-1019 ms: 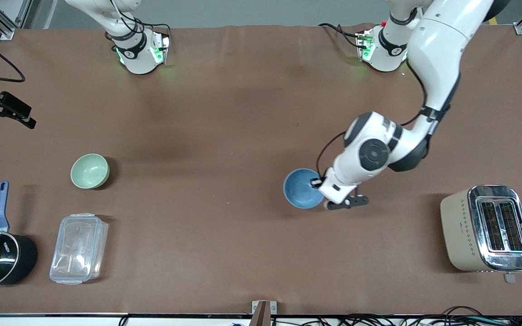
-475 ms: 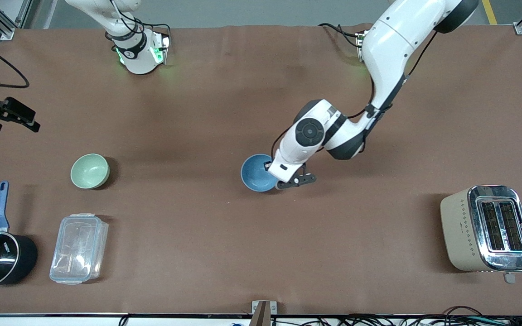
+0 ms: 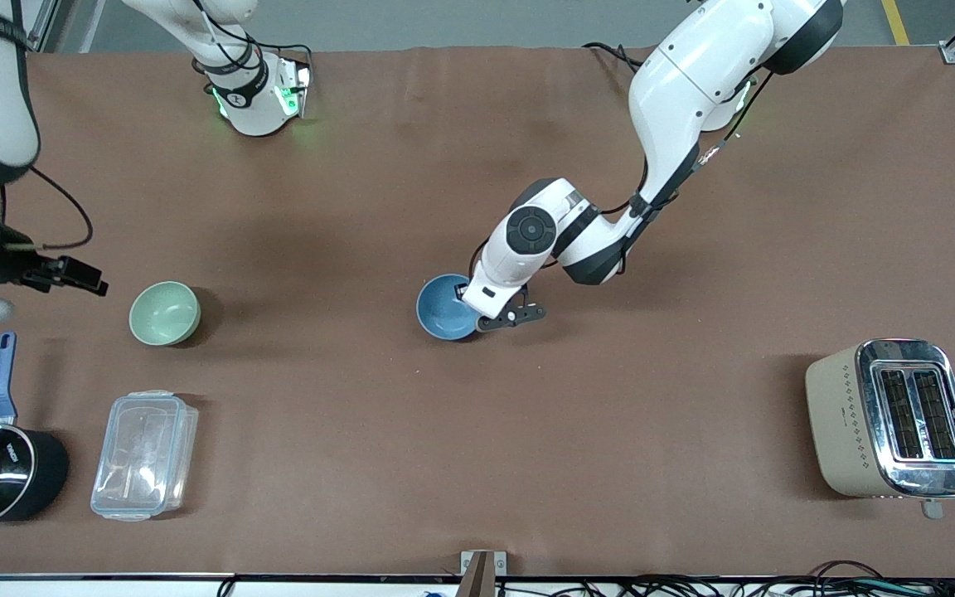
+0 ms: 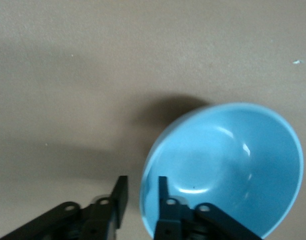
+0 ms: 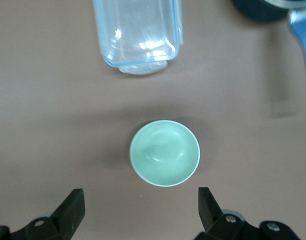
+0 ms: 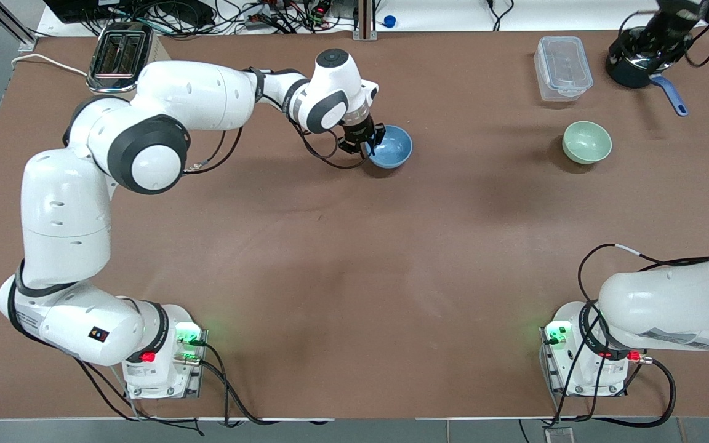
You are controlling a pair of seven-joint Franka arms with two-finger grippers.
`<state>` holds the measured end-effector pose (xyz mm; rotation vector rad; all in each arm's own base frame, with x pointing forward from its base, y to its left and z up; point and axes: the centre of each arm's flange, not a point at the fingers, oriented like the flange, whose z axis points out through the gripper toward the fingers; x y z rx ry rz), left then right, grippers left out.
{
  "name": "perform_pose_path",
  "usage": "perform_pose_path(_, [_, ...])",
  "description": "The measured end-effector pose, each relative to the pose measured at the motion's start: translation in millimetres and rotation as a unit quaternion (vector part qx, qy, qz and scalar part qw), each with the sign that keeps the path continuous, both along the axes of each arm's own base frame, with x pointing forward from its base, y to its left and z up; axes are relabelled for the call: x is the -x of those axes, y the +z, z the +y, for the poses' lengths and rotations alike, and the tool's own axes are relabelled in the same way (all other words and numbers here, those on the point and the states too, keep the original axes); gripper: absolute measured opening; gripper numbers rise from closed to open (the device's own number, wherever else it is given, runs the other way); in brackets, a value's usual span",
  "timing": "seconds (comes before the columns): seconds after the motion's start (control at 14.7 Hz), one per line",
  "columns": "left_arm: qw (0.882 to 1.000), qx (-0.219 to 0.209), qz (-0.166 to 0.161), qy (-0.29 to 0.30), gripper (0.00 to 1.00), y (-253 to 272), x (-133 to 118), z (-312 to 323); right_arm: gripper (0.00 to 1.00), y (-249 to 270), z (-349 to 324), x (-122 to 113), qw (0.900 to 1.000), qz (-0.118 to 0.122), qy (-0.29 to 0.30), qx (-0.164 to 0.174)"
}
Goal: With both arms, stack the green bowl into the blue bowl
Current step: 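Release the blue bowl with the left gripper while the right gripper reaches the green bowl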
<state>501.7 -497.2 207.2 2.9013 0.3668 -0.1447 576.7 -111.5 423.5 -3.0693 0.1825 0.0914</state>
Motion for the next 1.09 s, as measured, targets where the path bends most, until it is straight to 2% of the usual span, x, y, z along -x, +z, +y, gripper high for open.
perform_pose_path(0.2, [1.000,0.002,-0.022,0.017,0.63,19.9,-25.4,12.9,1.00,-75.7,-34.2,-1.3,0.997,0.036,-0.001,-0.062])
perform_pose_path(0.27, [0.999,-0.001,-0.034,0.026,0.77,35.5,-38.7,22.6,1.00,-102.1,-50.1,0.1,0.996,0.040,0.001,-0.078])
perform_pose_path(0.48, [0.997,-0.022,-0.057,0.050,1.00,114.7,-85.4,72.6,1.00,-172.3,-87.9,8.5,0.993,0.050,0.010,-0.106])
perform_pose_path(0.68, [0.995,-0.043,-0.084,0.025,1.00,200.4,-121.8,150.0,0.98,-198.9,-94.2,11.1,0.991,0.049,0.027,-0.125])
perform_pose_path(0.81, [0.994,-0.060,-0.095,-0.015,1.00,236.6,-134.9,203.6,0.82,-196.7,-91.8,8.8,0.990,0.043,0.044,-0.127])
perform_pose_path(1.09, [0.990,-0.087,-0.101,-0.052,1.00,288.7,-146.0,297.4,0.81,-196.3,-93.1,8.9,0.989,0.038,0.064,-0.129])
